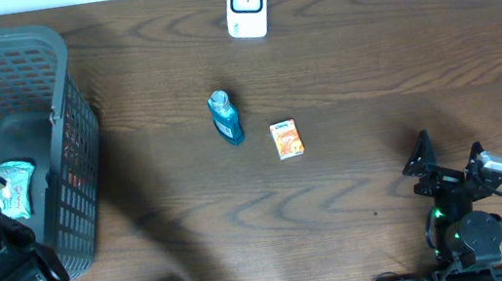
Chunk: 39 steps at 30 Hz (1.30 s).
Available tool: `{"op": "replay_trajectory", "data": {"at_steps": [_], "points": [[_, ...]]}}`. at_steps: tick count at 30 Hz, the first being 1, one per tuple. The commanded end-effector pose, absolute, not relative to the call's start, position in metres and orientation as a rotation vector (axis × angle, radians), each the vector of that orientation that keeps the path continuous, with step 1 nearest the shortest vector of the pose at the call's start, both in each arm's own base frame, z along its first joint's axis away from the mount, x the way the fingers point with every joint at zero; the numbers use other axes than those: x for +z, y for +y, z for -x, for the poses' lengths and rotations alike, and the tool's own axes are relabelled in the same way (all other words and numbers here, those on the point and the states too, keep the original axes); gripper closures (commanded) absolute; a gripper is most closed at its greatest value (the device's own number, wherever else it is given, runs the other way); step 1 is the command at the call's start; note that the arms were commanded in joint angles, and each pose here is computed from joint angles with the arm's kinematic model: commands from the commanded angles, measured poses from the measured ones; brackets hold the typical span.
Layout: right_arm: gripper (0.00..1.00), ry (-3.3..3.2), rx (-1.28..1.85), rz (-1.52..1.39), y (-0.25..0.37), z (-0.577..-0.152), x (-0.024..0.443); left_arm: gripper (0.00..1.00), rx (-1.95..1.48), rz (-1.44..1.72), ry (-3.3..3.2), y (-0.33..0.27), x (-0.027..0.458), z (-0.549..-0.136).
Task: Scan the item barcode
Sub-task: 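Lift the yellow snack bag out of the basket with the left gripper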
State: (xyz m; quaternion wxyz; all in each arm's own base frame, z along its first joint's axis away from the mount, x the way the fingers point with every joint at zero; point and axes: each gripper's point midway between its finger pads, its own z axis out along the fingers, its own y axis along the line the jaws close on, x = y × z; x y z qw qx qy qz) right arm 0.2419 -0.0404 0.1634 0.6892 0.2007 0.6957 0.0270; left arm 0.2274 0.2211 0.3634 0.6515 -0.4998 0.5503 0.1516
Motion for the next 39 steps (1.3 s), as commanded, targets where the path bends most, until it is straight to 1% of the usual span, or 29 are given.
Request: {"op": "replay_trajectory", "data": {"at_steps": [1, 5, 7, 10, 13, 18, 23, 31, 36, 39], "points": [[0.01, 1.555, 0.058, -0.456, -0.042, -0.241, 0.163, 0.93, 0.348, 1.128, 1.143, 0.216, 0.390, -0.208], [0.01, 1.555, 0.058, -0.456, -0.042, -0.241, 0.163, 0.93, 0.115, 1.027, 1.150, 0.185, 0.406, -0.220], [0.01, 1.555, 0.058, -0.456, -0.042, -0.241, 0.163, 0.93, -0.105, 0.916, 1.193, 0.152, 0.416, -0.234], [0.01, 1.555, 0.058, -0.456, -0.042, -0.241, 0.163, 0.93, -0.345, 0.799, 1.257, 0.112, 0.422, -0.246], [0.01, 1.555, 0.058, -0.456, -0.042, -0.241, 0.163, 0.93, -0.587, 0.648, 1.371, 0.064, 0.420, -0.258], [0.01, 1.555, 0.058, -0.456, -0.042, -0.241, 0.163, 0.93, -0.867, 0.367, 1.563, -0.009, 0.406, -0.261], [0.01, 1.555, 0.058, -0.456, -0.042, -0.241, 0.163, 0.93, -0.953, 0.207, 1.604, -0.048, 0.407, -0.257], [0.01, 1.555, 0.058, -0.456, -0.042, -0.241, 0.163, 0.93, -1.054, 0.071, 1.661, -0.102, 0.399, -0.258], [0.01, 1.555, 0.058, -0.456, -0.042, -0.241, 0.163, 0.92, -1.068, 0.037, 1.737, -0.137, 0.380, -0.272], [0.01, 1.555, 0.058, -0.456, -0.042, -0.241, 0.163, 0.93, -1.074, -0.014, 1.818, -0.178, 0.356, -0.284]]}}
